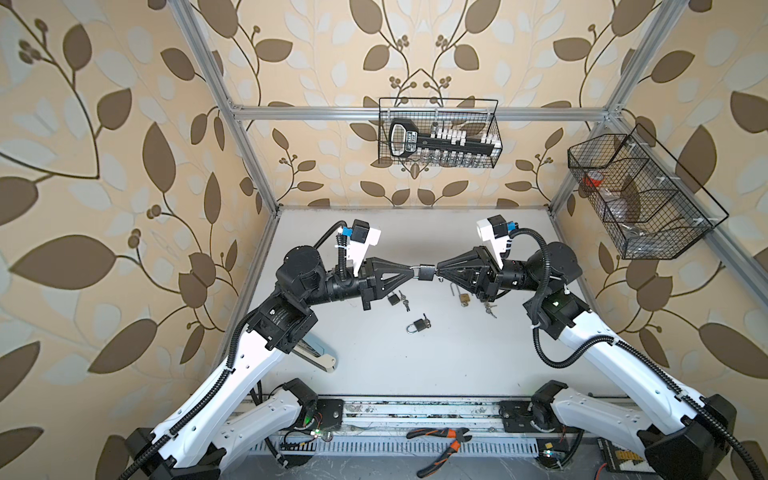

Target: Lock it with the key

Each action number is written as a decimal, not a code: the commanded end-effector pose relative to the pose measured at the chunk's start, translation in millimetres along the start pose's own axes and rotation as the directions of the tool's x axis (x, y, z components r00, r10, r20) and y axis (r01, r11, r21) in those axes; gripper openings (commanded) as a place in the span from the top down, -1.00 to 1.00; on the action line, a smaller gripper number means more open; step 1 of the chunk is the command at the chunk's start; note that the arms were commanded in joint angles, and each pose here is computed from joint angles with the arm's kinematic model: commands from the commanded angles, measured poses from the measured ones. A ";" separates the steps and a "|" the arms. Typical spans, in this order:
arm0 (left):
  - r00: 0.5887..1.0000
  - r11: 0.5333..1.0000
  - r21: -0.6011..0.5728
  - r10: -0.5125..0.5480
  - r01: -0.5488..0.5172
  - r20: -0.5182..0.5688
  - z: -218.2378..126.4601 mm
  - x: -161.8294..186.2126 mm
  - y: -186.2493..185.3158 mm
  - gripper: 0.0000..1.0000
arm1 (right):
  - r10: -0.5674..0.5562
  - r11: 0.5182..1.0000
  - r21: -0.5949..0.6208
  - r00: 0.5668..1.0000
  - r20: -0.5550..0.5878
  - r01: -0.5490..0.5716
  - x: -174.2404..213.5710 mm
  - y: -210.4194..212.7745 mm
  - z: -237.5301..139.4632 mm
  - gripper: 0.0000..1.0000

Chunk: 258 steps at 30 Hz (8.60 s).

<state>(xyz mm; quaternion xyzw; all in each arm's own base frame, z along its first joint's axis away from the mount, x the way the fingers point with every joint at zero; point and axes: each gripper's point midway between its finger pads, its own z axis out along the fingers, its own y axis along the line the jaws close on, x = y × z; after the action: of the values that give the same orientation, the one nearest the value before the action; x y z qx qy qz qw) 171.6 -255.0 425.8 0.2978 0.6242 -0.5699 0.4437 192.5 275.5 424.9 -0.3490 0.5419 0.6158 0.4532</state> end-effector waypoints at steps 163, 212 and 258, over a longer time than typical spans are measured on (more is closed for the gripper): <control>0.930 0.354 -0.884 -0.310 0.307 0.198 -173.9 111.7 169.3 -0.98 | 0.283 0.583 0.808 0.913 -0.295 0.081 329.5 -248.5 81.2 1.00; 0.908 0.463 -0.831 -0.404 0.309 0.113 -132.5 138.9 176.1 -0.98 | 0.051 0.616 0.749 0.936 -0.348 0.244 246.8 -175.4 -7.6 -0.35; 0.882 0.554 -0.760 -0.469 0.341 0.054 -65.1 179.0 184.1 -0.93 | 0.625 0.712 0.688 0.573 -0.530 -0.139 366.4 -200.0 -53.4 -0.15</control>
<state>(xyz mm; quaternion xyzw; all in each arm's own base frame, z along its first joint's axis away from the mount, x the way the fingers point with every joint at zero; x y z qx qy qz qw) 235.7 -181.1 161.6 -0.0234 0.8966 -0.3167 0.3087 273.4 307.6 27.4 -0.2987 0.8796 0.3299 0.1683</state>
